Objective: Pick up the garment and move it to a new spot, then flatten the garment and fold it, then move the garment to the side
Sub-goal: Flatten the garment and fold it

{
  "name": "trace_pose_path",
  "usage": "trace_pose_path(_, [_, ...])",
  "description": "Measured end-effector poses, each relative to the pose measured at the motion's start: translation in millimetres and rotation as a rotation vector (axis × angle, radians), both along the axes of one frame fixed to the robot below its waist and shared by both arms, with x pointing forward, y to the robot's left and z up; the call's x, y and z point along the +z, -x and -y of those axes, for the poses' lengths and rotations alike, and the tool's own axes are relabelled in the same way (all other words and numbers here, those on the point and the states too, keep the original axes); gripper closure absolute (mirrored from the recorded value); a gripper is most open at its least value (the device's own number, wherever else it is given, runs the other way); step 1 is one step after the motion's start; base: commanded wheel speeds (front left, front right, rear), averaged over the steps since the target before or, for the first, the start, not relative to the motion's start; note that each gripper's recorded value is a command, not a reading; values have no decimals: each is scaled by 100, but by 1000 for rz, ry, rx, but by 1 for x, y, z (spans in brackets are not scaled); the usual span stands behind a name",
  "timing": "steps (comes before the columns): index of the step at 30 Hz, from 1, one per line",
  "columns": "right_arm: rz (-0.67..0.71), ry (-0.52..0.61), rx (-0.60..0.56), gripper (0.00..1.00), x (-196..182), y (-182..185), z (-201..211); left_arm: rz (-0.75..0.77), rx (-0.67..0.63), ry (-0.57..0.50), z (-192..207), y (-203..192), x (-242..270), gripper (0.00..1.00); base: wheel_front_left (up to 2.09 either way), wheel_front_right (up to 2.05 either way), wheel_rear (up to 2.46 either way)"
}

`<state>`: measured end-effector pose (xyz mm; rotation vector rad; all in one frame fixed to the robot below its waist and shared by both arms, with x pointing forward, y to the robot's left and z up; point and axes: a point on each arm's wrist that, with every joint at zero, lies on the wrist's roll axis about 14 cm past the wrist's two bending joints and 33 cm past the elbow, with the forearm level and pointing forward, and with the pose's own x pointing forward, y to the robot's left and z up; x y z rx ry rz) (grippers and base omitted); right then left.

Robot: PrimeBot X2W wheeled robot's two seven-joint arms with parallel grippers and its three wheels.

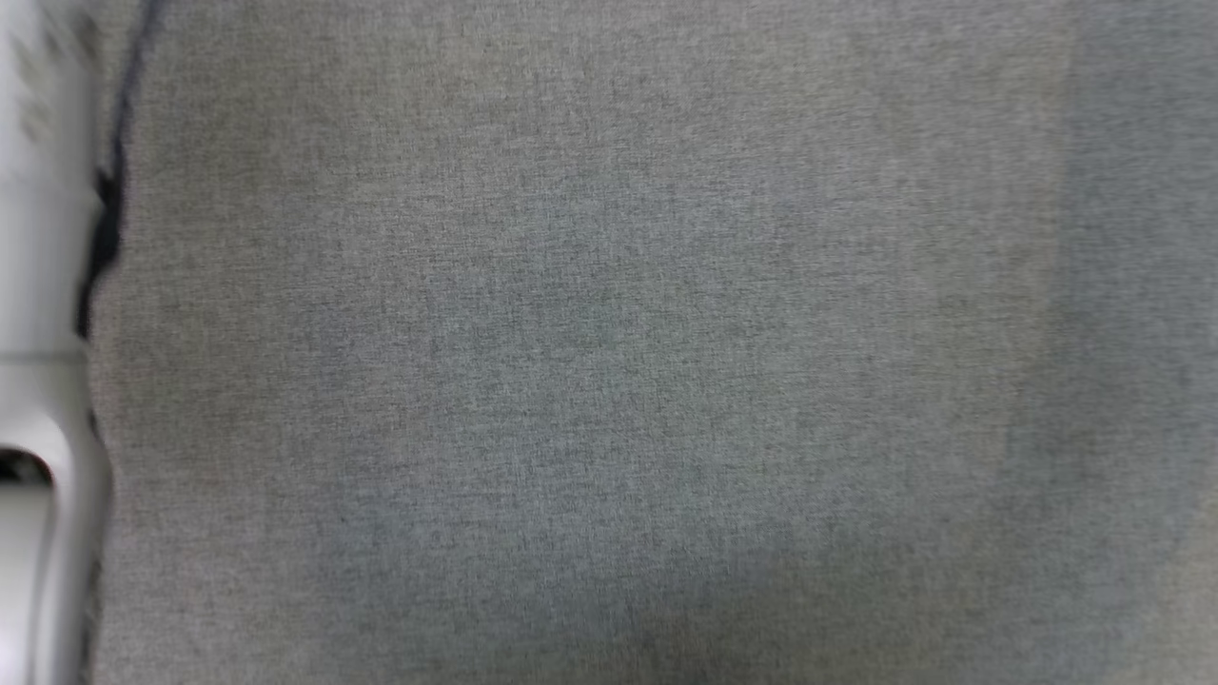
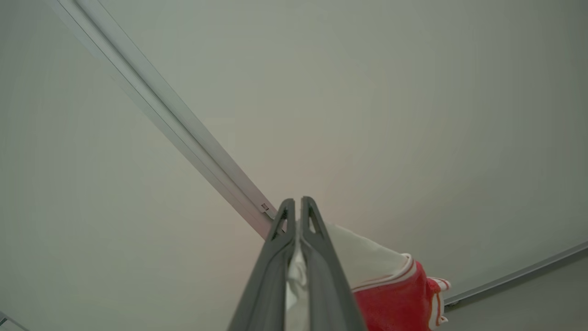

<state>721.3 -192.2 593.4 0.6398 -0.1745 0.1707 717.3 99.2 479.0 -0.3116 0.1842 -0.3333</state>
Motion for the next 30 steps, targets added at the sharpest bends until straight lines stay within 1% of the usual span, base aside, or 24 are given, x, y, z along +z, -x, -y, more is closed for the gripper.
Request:
trace_pose_path(4, [-101,-54,4,100,-60,53,14,-76,-19,4,4,41,-46,100,0,0,0])
trace_pose_path(5, [-131,-48,5,100,-73,68,17,-97,-34,3,6,55,-56,100,0,0,0])
trace_pose_path(8, [-218,-83,0,100,-107,121,21,-159,-52,25,6,104,-84,100,0,0,0])
trace_pose_path(9, [-243,-91,-5,100,-114,139,23,-173,-43,47,3,121,-89,100,0,0,0])
trace_pose_path(11, [-270,-112,-28,100,-120,173,29,-176,-41,77,0,151,-88,100,0,0,0])
trace_pose_path(13, [-280,-156,-66,100,-120,206,38,-174,-44,101,-3,183,-83,100,0,0,0])
trace_pose_path(15, [-309,-193,-101,100,-124,244,46,-197,-57,96,-5,221,-83,100,0,0,0])
trace_pose_path(18, [-372,-204,-154,100,-133,304,57,-255,-57,124,0,282,-80,100,0,0,0])
trace_pose_path(21, [-448,-235,-198,100,-148,363,56,-349,-16,165,-1,346,-83,100,0,0,0])
trace_pose_path(24, [-513,-199,-230,100,-160,412,60,-418,61,236,-2,399,-81,100,0,0,0])
trace_pose_path(25, [-531,-197,-243,100,-164,425,61,-430,88,269,0,412,-79,100,0,0,0])
trace_pose_path(27, [-551,-193,-254,100,-168,444,61,-445,107,297,3,435,-75,100,0,0,0])
trace_pose_path(29, [-547,-196,-264,100,-167,452,61,-444,108,320,5,445,-68,100,0,0,0])
trace_pose_path(30, [-543,-193,-256,100,-166,450,59,-451,103,316,5,447,-67,100,0,0,0])
